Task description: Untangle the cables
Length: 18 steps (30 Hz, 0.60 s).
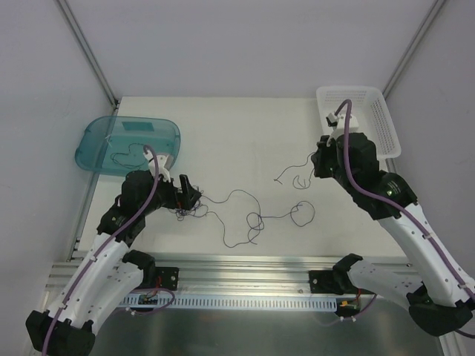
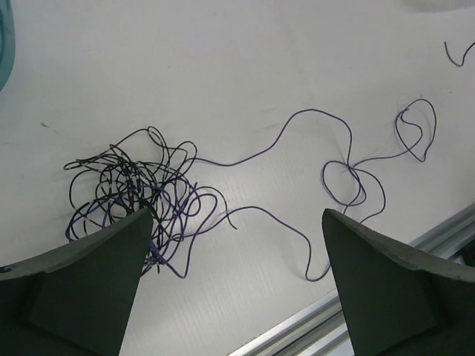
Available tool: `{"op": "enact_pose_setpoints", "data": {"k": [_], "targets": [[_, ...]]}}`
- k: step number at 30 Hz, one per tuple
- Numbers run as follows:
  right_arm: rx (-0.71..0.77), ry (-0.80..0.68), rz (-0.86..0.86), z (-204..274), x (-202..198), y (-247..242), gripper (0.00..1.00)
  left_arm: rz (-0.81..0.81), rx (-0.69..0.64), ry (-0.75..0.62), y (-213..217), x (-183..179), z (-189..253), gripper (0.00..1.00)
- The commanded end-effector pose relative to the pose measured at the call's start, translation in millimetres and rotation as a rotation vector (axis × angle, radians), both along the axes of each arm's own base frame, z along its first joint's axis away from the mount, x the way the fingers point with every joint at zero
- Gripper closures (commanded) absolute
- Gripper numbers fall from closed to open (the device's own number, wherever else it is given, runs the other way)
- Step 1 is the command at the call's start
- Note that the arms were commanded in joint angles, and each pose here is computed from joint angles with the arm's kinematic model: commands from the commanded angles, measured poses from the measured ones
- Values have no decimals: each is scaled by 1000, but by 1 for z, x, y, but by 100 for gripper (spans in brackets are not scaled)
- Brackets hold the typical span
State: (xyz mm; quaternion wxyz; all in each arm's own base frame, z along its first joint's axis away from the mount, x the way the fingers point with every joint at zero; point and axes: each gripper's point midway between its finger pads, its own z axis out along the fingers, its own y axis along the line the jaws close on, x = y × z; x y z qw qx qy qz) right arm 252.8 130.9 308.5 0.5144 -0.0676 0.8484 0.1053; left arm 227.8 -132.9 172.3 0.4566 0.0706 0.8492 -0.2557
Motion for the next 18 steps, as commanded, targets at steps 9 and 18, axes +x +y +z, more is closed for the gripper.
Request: {"op": "enact_pose_setpoints", "data": {"k": [9,18], "targets": [[-23,-218,-292,95,79,-70,99,275,67,-63,46,9,3,1],[-26,-289,-569,103,169,-160,99,278,101,-9,47,9,-5,1]]}}
